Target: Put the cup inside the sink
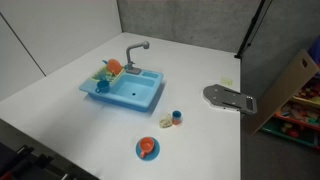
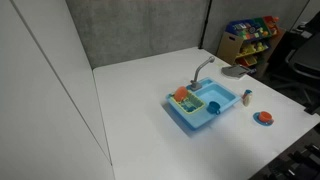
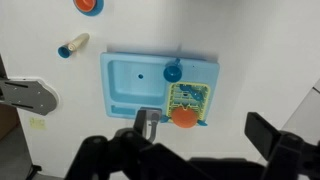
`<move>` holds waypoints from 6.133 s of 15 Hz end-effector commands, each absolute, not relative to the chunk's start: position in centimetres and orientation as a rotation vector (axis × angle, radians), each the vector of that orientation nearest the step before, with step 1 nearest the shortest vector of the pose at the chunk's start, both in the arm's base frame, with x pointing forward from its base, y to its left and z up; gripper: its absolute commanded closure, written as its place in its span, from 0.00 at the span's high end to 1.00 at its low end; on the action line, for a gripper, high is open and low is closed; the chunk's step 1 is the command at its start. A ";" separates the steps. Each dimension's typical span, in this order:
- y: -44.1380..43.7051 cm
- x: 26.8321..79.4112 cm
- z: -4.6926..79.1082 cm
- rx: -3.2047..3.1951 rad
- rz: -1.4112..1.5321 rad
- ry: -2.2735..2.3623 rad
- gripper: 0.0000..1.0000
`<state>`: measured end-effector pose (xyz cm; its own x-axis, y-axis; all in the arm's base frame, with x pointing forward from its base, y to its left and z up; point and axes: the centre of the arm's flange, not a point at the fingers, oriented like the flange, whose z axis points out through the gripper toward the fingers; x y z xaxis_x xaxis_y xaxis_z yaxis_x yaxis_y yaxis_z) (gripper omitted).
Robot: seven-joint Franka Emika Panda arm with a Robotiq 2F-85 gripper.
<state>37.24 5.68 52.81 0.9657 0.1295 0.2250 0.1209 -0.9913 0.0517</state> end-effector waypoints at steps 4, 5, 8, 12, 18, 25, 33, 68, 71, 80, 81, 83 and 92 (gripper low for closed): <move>5.7 37.2 52.8 3.077 0.356 0.196 1.00; 5.7 37.2 52.8 3.077 0.356 0.196 1.00; 5.7 37.2 52.8 3.077 0.356 0.196 1.00; 5.7 37.2 52.8 3.077 0.356 0.196 1.00; 5.9 37.7 52.9 3.072 0.349 0.198 1.00; 6.8 41.0 52.8 3.068 0.278 0.165 1.00; 5.9 43.0 47.5 3.113 0.073 0.115 1.00; 3.2 51.2 25.8 3.059 -0.180 -0.273 1.00; 3.1 50.3 25.7 3.074 -0.199 -0.255 1.00; 2.9 52.0 25.0 3.057 -0.220 -0.278 1.00; 3.0 52.3 24.8 3.067 -0.216 -0.270 1.00; 3.4 53.2 23.9 3.086 -0.225 -0.255 1.00; 5.5 57.0 20.5 3.144 -0.171 -0.227 1.00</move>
<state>55.07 5.11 21.22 0.9803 -0.1519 -0.1261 -0.1525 -0.9883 0.0053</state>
